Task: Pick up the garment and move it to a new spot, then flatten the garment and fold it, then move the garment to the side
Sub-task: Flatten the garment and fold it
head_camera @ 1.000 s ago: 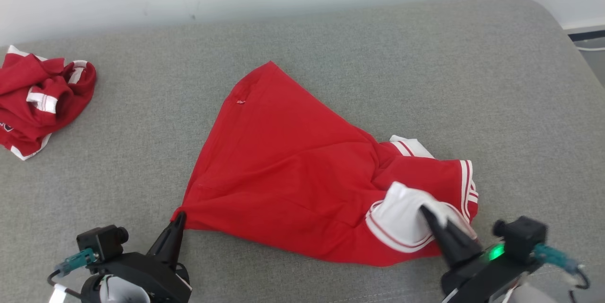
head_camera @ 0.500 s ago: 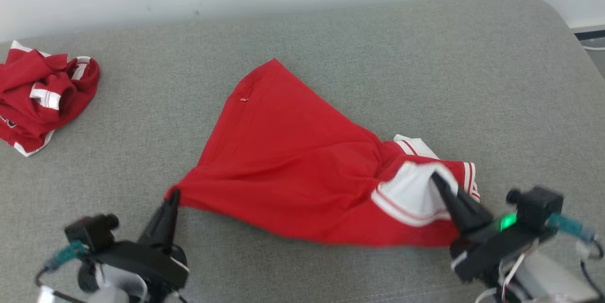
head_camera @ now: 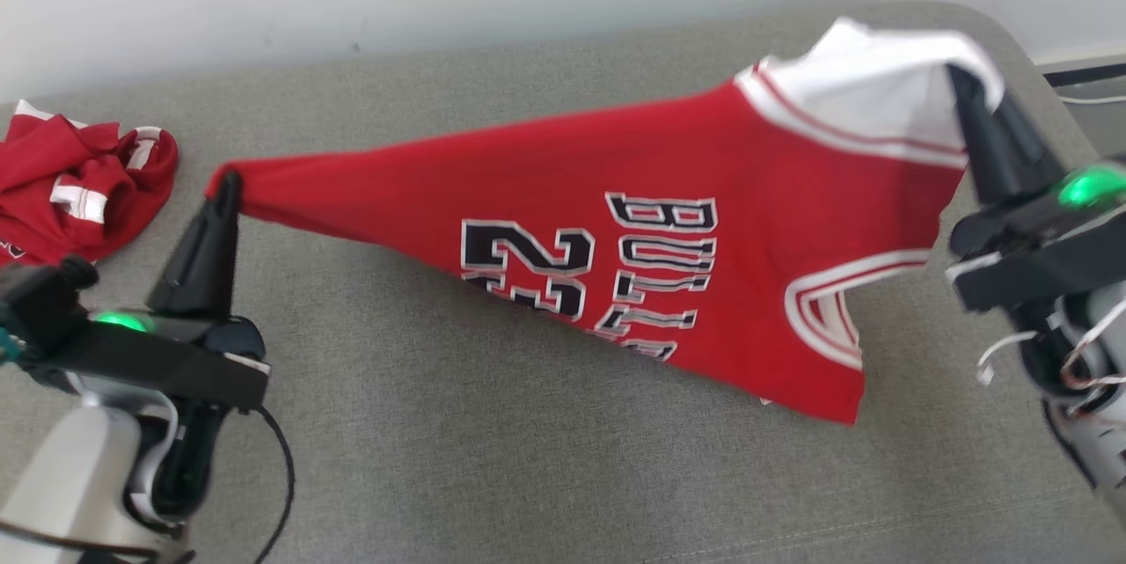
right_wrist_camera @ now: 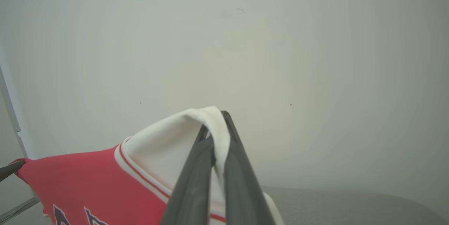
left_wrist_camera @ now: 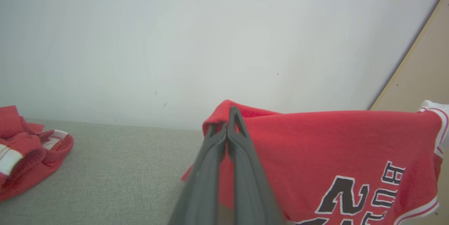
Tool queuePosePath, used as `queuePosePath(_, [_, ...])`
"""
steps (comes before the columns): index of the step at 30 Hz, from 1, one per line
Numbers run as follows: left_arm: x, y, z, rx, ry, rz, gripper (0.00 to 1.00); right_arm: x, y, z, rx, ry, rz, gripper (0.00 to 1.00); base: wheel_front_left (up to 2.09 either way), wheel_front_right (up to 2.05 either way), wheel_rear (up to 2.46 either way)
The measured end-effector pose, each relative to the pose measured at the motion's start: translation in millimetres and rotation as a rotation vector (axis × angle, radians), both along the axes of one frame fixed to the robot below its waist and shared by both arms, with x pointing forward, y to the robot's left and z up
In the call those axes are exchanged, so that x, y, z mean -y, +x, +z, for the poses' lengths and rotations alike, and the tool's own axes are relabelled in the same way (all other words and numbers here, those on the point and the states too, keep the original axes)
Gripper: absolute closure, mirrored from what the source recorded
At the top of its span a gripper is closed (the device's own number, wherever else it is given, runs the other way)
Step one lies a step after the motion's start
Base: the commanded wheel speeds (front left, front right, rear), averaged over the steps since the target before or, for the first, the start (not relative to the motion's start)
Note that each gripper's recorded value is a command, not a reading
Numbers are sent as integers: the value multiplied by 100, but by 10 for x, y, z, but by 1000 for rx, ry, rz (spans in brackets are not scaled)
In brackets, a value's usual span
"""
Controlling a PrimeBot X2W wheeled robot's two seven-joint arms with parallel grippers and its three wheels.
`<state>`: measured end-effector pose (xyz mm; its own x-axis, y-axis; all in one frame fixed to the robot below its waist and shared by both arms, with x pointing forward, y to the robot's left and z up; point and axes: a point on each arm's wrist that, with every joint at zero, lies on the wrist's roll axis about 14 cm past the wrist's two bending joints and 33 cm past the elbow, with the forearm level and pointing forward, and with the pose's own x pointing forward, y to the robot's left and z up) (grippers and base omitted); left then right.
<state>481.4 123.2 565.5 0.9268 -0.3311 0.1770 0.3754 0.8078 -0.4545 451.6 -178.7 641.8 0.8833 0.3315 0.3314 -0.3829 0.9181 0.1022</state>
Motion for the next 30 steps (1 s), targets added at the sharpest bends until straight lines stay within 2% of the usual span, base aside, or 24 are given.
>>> queuePosePath(5, [-23,-49,504,164,29,-10,100,60,-101,559,156,3,1,100,0,0,0])
queuePosePath(11, [66,-361,1174,373,11,-59,100,117,-471,1210,365,-28,8,100,0,0,0])
queuePosePath(16, [-5,-683,1296,399,-3,-67,100,198,-819,1500,473,-8,10,100,0,0,0])
queuePosePath(19, [-62,-743,1150,324,16,-64,100,246,-851,1377,431,8,10,100,0,0,0])
queuePosePath(23, [-99,-706,768,156,46,-79,100,183,-759,901,275,32,41,100,0,0,0])
queuePosePath(30, [93,-334,104,-128,104,-171,100,49,-339,183,-10,43,79,100,0,0,0])
